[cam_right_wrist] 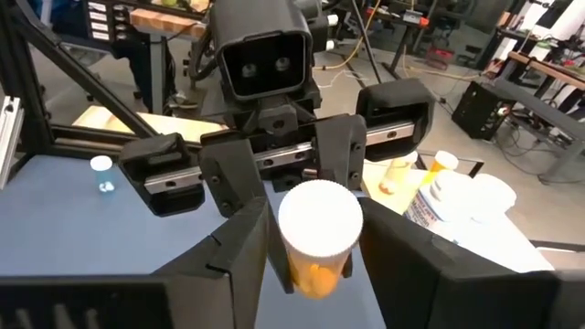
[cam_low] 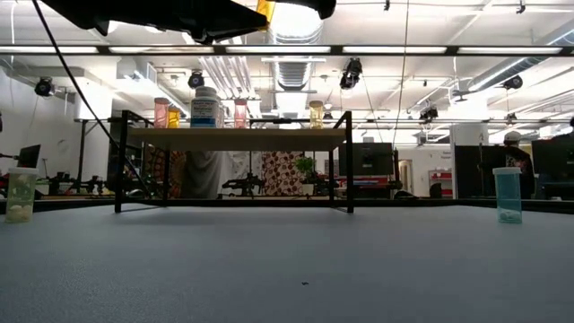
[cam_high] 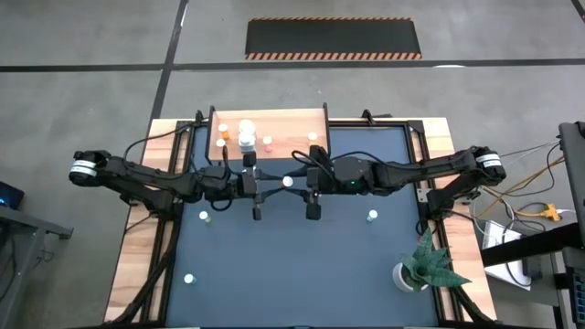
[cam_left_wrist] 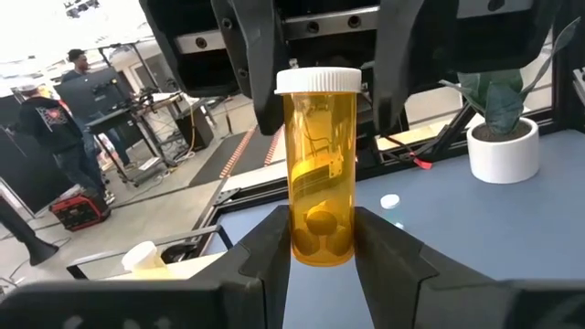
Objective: Pick and place medicine bottles onto shelf by color
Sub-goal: Put the orange pill bottle on the shelf
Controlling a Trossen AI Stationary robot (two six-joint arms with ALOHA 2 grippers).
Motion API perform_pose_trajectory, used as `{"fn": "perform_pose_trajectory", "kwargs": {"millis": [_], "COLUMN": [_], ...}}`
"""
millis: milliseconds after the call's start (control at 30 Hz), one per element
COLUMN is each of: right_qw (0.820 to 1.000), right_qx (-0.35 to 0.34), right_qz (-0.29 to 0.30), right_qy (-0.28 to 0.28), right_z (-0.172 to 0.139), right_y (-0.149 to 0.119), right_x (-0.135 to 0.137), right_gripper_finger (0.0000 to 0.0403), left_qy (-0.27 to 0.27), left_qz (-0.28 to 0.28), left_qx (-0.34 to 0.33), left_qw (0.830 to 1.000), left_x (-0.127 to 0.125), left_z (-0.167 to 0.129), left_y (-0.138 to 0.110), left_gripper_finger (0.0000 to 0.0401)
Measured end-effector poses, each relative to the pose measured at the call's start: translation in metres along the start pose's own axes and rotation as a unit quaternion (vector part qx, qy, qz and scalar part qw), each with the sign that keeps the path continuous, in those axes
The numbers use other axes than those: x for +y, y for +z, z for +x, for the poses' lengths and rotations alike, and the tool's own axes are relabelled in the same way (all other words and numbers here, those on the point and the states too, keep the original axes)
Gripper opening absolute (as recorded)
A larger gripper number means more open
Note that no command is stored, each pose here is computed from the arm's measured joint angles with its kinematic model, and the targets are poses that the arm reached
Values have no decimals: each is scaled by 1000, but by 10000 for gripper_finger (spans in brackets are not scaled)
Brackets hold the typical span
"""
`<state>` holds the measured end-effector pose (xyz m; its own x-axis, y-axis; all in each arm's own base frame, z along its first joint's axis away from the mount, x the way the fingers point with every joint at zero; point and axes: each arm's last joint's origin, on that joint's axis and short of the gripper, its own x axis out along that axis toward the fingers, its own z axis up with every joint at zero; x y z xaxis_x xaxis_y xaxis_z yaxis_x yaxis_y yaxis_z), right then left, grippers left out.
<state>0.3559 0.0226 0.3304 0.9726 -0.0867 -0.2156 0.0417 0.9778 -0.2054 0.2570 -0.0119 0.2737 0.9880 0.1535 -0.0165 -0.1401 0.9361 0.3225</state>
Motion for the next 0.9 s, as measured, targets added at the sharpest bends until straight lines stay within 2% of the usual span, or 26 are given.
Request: {"fn": "perform_pose_trajectory", "kwargs": {"millis": [267, 667, 900], "right_qw": [1000, 1000, 1000], "right_qx": [0, -1, 4], "right_qz": [-6, -4, -1], "right_qy": [1, 1, 2], "right_z": [0, 0, 0], "right_y": [0, 0, -1], "right_x": [0, 0, 1], "right_gripper_finger": [111, 112, 111], "left_qy": [0, 1, 2], "left_qz": [3, 0, 0], "left_qx": [0, -4, -5], "left_qw": [1000, 1000, 1000], "left_x": [0, 0, 1], "left_z": [1, 1, 0], "left_y": [0, 2, 2], "left_gripper_finger": [93, 96, 148]}}
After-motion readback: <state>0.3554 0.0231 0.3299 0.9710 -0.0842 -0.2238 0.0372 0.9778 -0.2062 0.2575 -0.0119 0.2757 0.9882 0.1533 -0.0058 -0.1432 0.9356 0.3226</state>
